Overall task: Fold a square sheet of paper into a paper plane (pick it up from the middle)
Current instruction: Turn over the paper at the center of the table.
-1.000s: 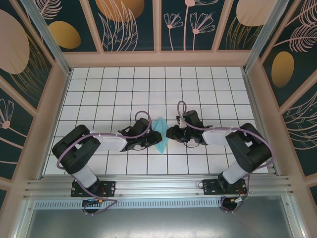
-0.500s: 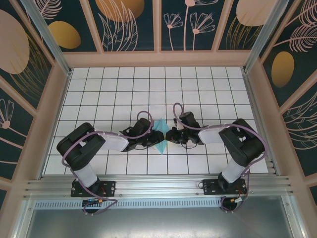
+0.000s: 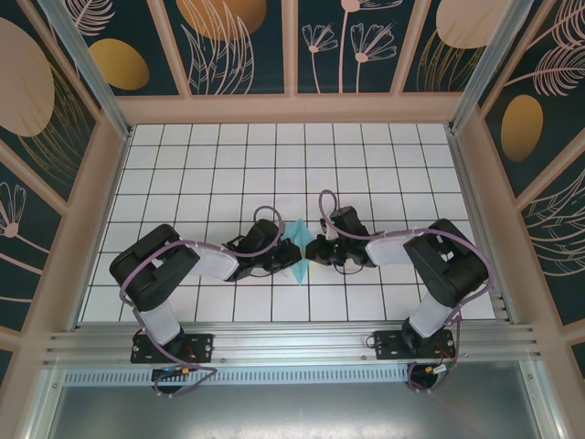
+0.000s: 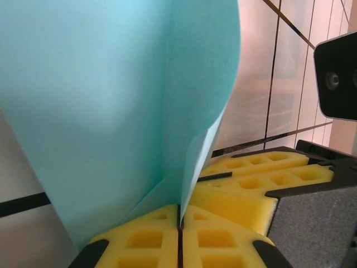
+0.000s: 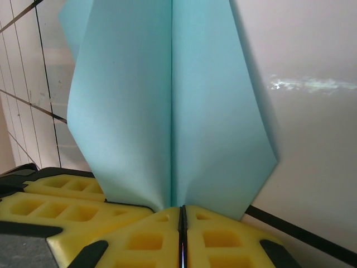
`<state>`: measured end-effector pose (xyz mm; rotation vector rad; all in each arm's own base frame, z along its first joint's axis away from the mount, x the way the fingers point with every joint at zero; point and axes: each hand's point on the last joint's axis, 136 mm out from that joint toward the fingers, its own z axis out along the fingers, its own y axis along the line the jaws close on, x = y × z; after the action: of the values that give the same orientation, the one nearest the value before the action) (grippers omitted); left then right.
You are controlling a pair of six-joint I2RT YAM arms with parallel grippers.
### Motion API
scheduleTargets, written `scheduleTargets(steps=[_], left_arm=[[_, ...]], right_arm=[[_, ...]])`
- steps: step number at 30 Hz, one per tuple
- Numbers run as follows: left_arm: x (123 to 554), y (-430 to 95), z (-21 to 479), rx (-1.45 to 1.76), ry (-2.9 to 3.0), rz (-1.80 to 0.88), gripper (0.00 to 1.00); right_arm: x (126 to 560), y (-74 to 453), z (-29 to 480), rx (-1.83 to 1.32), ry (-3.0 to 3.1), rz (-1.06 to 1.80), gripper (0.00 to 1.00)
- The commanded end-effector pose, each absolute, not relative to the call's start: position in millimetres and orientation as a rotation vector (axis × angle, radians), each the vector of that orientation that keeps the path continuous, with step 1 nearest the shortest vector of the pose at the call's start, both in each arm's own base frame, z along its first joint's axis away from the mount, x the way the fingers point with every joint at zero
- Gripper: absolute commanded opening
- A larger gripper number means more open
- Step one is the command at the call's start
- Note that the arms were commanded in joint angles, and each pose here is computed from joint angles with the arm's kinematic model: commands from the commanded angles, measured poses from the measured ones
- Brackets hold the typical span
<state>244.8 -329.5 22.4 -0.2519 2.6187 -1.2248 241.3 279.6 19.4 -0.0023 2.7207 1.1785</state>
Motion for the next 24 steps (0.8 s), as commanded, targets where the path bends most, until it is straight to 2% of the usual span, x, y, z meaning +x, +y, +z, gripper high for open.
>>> scheduleTargets(steps=[1, 6, 12, 17, 24], left_arm=[[241, -328, 19, -0.257, 2.601, -1.24, 0.07], [241, -329, 31, -0.243, 2.515, -1.322, 0.01], [238, -336, 51, -0.196, 2.396, -1.486, 0.0], [234, -335, 56, -0.166, 2.365, -1.52, 0.0], [228, -332, 66, -0.14, 2.323, -1.557, 0.0]], right_arm=[[243, 282, 25, -0.008, 2.696, 1.184, 0.11], [250, 276, 40, -0.003, 2.662, 1.137, 0.13], [258, 254, 58, 0.064, 2.598, 1.093, 0.22], [257, 242, 54, 0.119, 2.604, 1.091, 0.39], [247, 249, 48, 0.14, 2.618, 1.2, 0.5]])
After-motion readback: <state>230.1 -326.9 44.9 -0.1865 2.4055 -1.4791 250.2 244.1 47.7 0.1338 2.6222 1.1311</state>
